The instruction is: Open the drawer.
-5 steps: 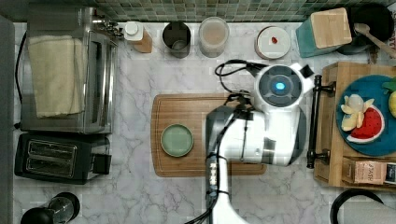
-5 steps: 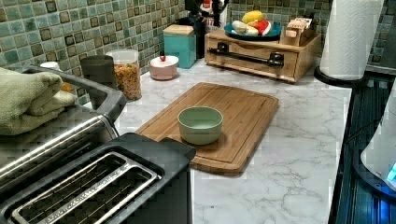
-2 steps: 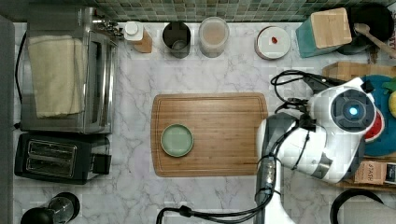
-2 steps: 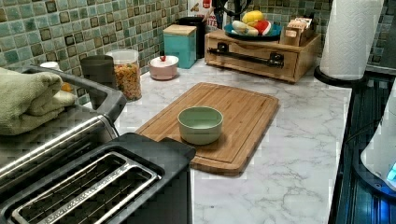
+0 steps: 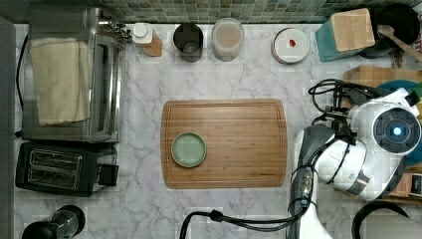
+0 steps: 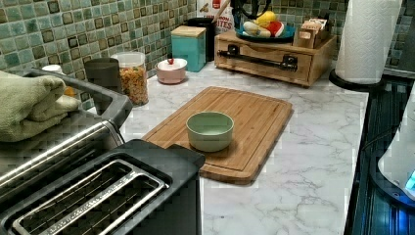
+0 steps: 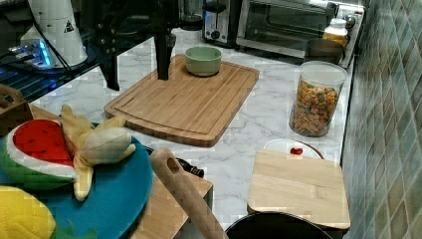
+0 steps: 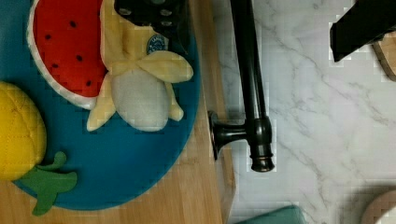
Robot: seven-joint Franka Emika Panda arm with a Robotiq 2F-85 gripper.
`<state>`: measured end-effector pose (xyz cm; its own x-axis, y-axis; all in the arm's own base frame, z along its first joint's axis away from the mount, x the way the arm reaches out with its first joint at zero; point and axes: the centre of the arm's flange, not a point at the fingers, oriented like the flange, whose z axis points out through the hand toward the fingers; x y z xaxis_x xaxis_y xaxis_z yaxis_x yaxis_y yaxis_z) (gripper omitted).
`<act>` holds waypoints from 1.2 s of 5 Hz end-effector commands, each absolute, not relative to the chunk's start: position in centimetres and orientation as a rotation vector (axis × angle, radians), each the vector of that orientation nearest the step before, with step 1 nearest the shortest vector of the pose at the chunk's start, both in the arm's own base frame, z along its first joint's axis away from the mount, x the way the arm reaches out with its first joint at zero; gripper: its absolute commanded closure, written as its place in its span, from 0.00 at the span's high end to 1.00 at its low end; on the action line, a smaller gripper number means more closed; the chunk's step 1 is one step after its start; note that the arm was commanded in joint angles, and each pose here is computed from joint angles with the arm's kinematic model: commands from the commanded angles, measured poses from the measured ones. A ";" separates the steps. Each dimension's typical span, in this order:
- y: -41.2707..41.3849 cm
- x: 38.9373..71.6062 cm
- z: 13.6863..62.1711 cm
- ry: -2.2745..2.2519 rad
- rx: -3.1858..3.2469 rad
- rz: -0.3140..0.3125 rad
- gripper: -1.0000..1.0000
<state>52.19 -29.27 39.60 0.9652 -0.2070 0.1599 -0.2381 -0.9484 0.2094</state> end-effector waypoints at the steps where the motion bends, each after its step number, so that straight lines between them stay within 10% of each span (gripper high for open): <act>1: -26.9 51.6 35.9 -0.219 2.938 0.104 1.00; 6: -29.8 47.3 27.1 -0.289 2.869 0.102 1.00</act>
